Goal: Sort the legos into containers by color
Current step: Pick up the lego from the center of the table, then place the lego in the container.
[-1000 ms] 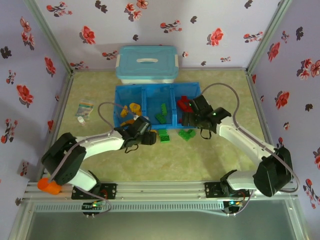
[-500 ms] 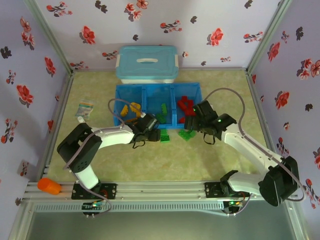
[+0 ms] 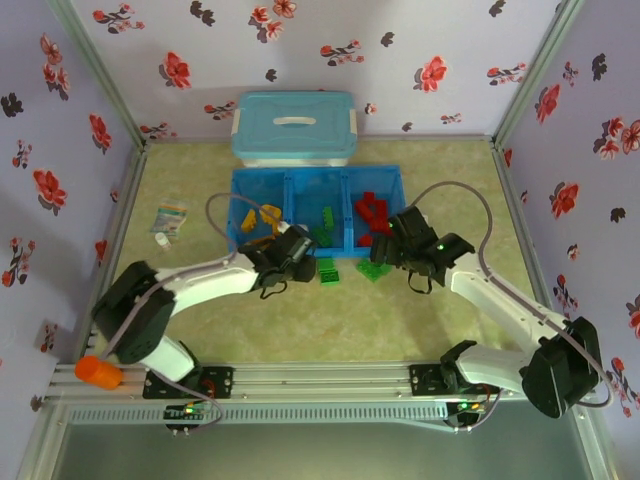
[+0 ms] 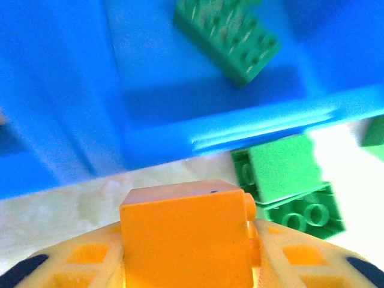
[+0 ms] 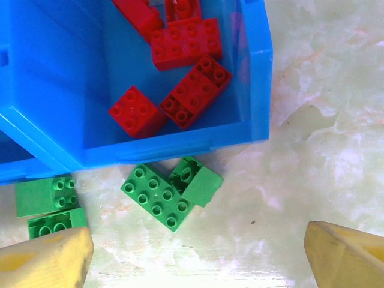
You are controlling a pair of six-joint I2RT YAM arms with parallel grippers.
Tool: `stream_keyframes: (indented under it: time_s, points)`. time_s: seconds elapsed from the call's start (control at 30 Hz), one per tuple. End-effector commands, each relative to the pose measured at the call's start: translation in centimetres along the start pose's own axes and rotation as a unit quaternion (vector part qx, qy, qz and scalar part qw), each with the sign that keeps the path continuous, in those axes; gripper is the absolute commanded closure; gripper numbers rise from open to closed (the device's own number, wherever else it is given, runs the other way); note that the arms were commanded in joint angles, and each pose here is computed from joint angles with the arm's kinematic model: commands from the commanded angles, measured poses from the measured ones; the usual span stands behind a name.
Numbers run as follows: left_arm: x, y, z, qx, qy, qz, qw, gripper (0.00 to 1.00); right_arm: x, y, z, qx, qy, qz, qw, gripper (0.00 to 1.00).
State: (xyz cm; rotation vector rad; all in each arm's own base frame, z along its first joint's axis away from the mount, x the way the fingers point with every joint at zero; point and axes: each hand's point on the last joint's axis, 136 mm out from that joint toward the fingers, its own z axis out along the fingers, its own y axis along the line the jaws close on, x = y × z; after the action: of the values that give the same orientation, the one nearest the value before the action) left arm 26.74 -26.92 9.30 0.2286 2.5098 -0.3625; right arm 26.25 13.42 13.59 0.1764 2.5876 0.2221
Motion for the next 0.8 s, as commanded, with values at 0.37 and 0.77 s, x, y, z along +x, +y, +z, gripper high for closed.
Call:
stream_keyframes:
  time_s: [0.37, 0.77]
  points:
    - [-6.6, 10.2, -5.2, -0.056, -0.087, -0.074, 0.992, 0.67, 3.1, -0.5, 1.5, -0.002, 0.03, 0.022, 0.999, 0.09]
    - [-10.9, 13.0, -5.0, -0.078, -0.087, -0.079, 0.99, 0.17, 3.8, 0.2, 0.9, -0.008, 0.032, 0.011, 0.999, 0.09]
